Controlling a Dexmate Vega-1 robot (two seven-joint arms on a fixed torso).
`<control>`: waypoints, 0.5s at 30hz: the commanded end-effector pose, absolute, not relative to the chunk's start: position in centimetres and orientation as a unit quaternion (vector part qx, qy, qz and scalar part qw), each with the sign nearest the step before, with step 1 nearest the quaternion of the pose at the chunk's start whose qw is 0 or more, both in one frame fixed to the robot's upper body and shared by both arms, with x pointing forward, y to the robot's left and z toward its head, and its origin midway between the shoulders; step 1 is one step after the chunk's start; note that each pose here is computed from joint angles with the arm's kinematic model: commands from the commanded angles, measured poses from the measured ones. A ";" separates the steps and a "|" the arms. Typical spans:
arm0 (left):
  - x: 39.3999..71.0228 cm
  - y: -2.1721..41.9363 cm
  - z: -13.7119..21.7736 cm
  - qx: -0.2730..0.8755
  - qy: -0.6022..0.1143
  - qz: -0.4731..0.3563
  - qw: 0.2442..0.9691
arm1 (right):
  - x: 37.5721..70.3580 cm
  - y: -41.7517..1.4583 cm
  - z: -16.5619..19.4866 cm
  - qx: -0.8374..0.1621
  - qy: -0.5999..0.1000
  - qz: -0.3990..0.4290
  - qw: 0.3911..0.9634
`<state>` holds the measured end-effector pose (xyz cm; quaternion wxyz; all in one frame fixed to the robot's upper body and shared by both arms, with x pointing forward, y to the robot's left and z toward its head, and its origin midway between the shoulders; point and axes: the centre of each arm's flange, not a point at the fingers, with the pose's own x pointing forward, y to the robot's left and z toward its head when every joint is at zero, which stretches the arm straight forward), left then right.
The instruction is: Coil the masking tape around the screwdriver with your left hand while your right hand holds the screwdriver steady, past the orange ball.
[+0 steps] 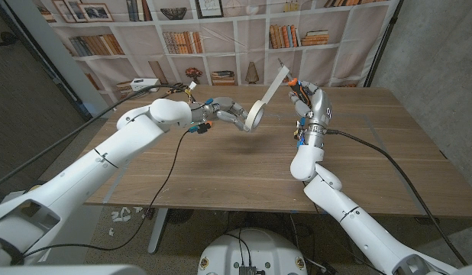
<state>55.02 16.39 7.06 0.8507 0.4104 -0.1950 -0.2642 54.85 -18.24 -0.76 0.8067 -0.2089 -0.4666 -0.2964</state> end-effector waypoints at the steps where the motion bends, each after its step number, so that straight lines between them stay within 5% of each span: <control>1: 55.7 16.2 7.2 0.425 -0.201 -0.224 0.854 | 54.7 -18.6 -0.6 -0.179 -0.485 -0.261 0.815; 15: 57.2 17.5 8.1 0.379 -0.239 -0.160 0.880 | 52.3 -17.6 -0.3 -0.264 -0.521 -0.194 0.788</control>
